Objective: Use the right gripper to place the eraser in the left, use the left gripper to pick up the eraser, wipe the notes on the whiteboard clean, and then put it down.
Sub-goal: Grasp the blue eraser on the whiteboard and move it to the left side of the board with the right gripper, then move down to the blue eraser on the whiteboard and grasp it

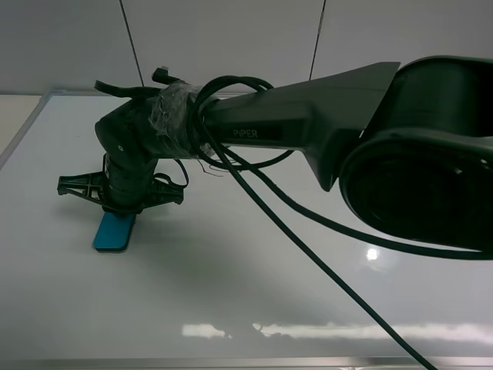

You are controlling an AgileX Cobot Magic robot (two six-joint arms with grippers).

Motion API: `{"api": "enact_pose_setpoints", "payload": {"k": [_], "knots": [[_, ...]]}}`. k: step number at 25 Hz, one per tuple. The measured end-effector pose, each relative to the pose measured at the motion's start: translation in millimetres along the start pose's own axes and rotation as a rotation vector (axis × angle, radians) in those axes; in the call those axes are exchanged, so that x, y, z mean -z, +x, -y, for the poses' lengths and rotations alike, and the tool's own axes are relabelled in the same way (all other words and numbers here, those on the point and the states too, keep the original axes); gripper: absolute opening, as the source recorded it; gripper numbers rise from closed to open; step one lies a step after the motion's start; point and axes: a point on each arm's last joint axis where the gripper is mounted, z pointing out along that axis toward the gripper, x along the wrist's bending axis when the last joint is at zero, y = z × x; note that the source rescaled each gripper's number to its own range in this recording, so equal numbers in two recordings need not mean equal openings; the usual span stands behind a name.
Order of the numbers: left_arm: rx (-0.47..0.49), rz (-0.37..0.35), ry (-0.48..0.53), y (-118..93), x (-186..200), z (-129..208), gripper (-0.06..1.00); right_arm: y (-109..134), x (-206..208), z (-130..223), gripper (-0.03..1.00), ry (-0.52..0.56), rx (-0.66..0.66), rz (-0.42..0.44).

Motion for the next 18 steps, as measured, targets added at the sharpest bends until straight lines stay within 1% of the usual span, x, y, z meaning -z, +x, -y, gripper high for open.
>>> {"api": "enact_pose_setpoints", "payload": {"k": [7,11,13,15,16,18], "knots": [[0.0,0.0,0.0,0.0,0.0,0.0,1.0,5.5,14.7,-2.4,0.0,-0.017,0.009,-0.017],[0.0,0.0,0.0,0.0,0.0,0.0,1.0,14.9,45.6,-9.7,0.0,-0.058,0.053,-0.021],[0.0,0.0,0.0,0.0,0.0,0.0,1.0,17.2,62.6,-15.3,0.03,-0.094,0.096,-0.006],[0.0,0.0,0.0,0.0,0.0,0.0,1.0,18.6,78.8,-20.8,0.1,-0.134,0.154,0.014],[0.0,0.0,0.0,0.0,0.0,0.0,1.0,18.3,85.5,-23.1,0.19,-0.151,0.192,0.034],[0.0,0.0,0.0,0.0,0.0,0.0,1.0,18.0,98.2,-27.0,0.44,-0.179,0.257,0.064]]}}
